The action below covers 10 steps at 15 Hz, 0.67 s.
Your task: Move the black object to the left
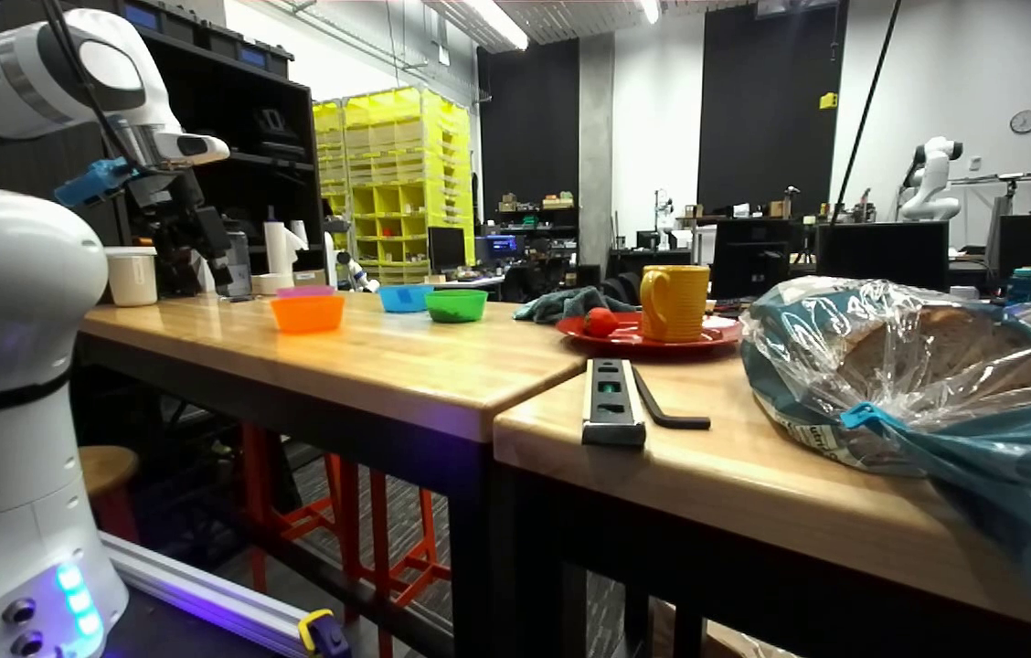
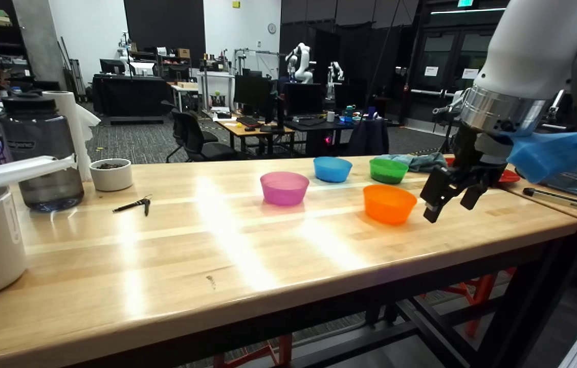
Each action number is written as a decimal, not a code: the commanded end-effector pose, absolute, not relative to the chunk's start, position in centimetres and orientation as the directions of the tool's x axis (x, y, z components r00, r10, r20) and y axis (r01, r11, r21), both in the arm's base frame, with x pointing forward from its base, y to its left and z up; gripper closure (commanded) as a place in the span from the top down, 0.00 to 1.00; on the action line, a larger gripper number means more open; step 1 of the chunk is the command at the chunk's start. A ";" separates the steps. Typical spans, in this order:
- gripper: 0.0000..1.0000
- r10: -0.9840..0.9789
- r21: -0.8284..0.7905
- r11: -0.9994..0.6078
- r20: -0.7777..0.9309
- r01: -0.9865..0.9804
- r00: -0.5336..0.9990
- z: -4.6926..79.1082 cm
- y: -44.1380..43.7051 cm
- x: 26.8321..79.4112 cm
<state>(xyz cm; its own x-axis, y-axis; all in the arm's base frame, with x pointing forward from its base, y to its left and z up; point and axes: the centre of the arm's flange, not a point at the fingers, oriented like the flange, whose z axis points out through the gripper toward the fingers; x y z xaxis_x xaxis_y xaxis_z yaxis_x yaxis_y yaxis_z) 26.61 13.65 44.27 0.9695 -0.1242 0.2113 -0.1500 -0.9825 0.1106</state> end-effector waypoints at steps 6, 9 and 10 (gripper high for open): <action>1.00 -0.131 0.107 -0.982 0.214 -0.156 0.968 44.4 13.5 26.8; 1.00 -0.148 0.106 -0.979 0.226 -0.175 0.963 45.0 12.8 27.2; 1.00 -0.155 0.108 -0.977 0.230 -0.183 0.961 45.2 12.4 27.4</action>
<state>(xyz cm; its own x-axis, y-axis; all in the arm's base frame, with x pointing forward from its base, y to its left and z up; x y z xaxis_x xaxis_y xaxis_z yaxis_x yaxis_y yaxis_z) 26.85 13.48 44.78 0.9667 -0.1310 0.2200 -0.1571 -0.9819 0.1054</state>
